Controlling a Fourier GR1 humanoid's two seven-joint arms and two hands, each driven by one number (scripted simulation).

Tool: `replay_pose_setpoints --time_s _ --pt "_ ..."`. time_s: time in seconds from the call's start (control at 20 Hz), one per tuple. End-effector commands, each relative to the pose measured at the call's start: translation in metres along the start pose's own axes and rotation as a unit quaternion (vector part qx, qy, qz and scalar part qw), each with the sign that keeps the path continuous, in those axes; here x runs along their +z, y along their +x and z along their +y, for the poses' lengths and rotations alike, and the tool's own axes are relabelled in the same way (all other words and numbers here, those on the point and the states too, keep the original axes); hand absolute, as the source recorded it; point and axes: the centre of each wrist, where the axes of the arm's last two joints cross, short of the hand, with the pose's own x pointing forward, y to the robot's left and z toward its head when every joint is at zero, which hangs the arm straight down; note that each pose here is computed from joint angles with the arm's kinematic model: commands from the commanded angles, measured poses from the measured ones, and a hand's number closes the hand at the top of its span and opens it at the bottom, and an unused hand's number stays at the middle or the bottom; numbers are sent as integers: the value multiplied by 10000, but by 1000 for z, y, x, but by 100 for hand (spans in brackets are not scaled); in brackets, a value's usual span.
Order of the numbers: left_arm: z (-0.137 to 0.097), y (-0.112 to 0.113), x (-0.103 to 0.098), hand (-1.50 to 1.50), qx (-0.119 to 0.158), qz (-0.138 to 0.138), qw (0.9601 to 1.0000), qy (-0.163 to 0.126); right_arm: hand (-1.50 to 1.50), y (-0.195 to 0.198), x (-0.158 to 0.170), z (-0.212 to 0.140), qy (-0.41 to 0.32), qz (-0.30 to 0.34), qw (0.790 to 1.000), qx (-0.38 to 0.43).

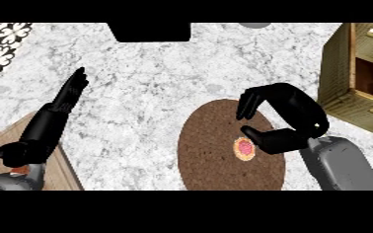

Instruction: Pick the cupcake from the placemat and place it in the basket

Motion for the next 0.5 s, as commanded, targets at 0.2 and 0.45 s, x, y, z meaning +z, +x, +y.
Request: replay_pose_setpoints --time_s 0.2,0.45 --pt "-18 2 -22 0 329 140 9992 -173 -150 -12 16 111 -133 140 9923 1225" --pt "-4 3 -17 0 279 258 9992 -94 -150 36 26 67 -781 691 9451 3096"
